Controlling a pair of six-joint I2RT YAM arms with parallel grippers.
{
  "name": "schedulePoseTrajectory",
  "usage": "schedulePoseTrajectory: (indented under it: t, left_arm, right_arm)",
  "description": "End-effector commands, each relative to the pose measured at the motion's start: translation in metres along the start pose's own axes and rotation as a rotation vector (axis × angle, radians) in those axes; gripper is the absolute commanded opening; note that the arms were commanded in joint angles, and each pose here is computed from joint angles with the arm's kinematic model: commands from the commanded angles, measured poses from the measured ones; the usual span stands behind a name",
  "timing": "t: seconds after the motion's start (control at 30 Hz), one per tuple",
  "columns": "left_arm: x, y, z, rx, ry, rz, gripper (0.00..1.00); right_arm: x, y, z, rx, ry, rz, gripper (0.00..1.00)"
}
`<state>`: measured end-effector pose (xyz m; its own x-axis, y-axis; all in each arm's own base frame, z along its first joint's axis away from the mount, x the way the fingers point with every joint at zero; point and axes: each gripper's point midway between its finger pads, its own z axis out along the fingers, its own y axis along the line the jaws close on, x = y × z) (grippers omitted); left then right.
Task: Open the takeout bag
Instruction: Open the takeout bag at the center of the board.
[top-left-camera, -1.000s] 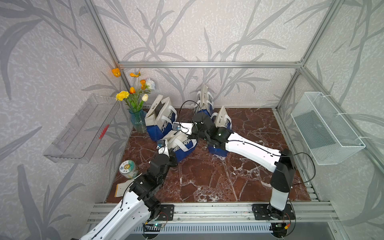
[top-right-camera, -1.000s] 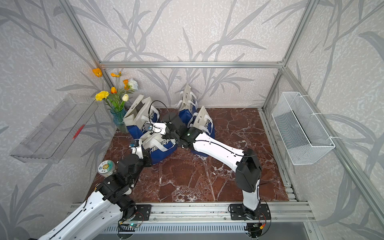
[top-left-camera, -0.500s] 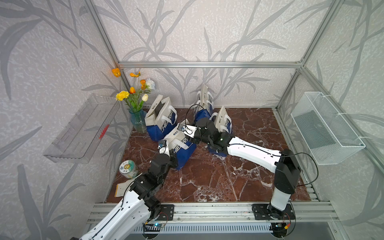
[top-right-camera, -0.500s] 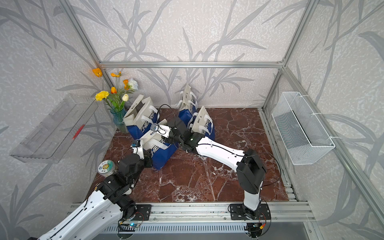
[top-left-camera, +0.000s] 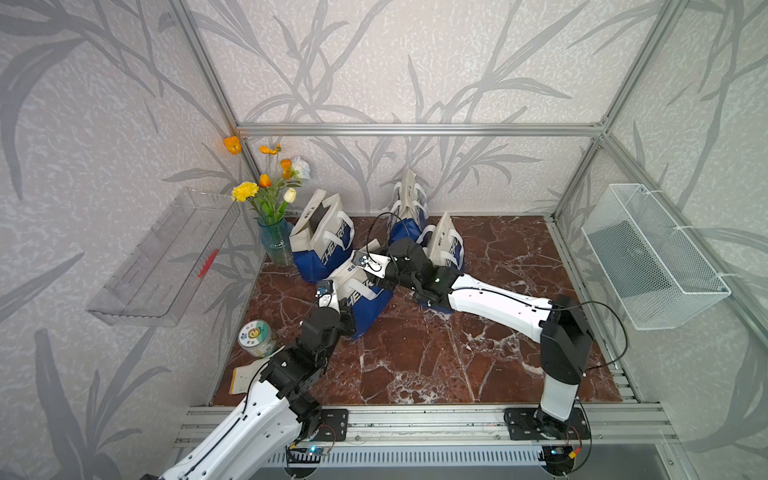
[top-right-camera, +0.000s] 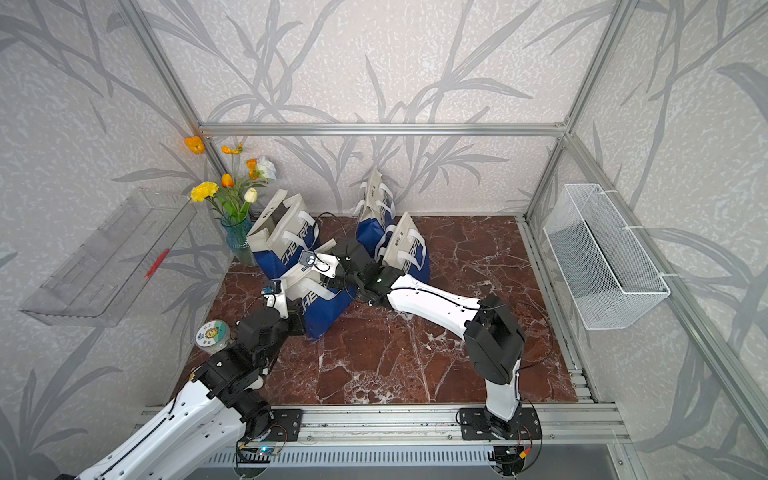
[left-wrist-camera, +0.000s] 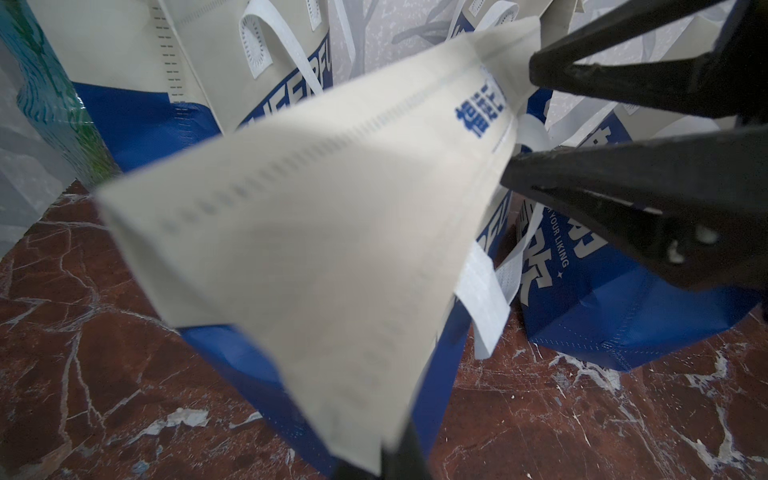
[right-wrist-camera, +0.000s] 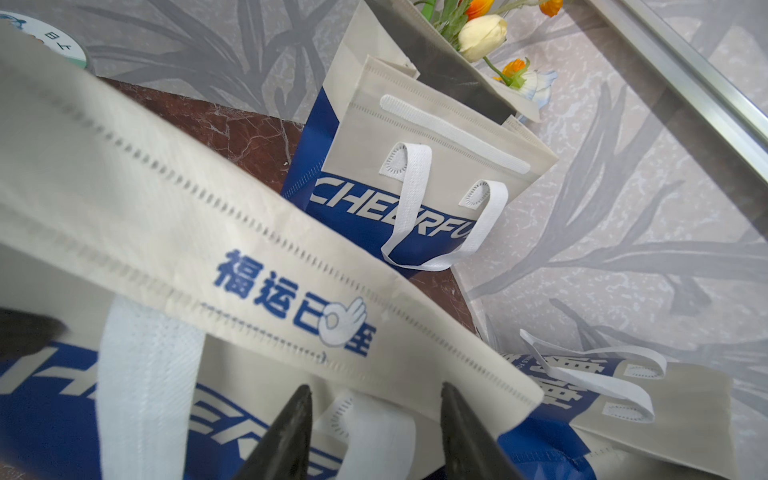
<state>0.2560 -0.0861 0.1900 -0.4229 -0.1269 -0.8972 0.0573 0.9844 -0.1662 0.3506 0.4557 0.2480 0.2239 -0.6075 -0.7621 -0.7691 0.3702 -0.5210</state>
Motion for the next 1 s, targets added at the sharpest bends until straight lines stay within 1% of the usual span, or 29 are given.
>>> schedulePoseTrajectory:
  t: [0.0, 0.2, 0.3, 0.5, 0.6, 0.67, 0.7, 0.97]
  left_arm:
    - [0.004, -0.002, 0.002, 0.010, 0.013, 0.014, 0.00]
    - [0.006, 0.000, 0.000, 0.002, 0.017, 0.016, 0.00]
    - [0.006, 0.002, 0.000, -0.003, 0.017, 0.017, 0.00]
    - [0.007, 0.001, 0.001, 0.000, 0.016, 0.013, 0.00]
    - [0.008, 0.002, 0.000, -0.001, 0.016, 0.012, 0.00]
    - [0.008, 0.003, -0.001, -0.005, 0.014, 0.012, 0.00]
    - [0.008, 0.004, -0.002, -0.006, 0.012, 0.011, 0.00]
    - [0.015, 0.009, 0.000, -0.030, 0.030, 0.015, 0.00]
  right_arm:
    - [-0.010, -0.006, 0.005, 0.041, -0.042, 0.009, 0.50]
    - [-0.021, -0.020, 0.008, 0.131, -0.089, 0.023, 0.48]
    - [-0.025, -0.029, 0.010, 0.181, -0.108, 0.029, 0.43]
    - [-0.023, -0.042, 0.027, 0.267, -0.095, 0.005, 0.26]
    - [-0.026, -0.051, 0.028, 0.322, -0.120, 0.021, 0.11]
    - [-0.031, -0.053, 0.024, 0.329, -0.140, 0.043, 0.02]
    - [-0.033, -0.054, 0.022, 0.330, -0.148, 0.048, 0.00]
    - [-0.043, -0.066, 0.004, 0.364, -0.147, 0.008, 0.00]
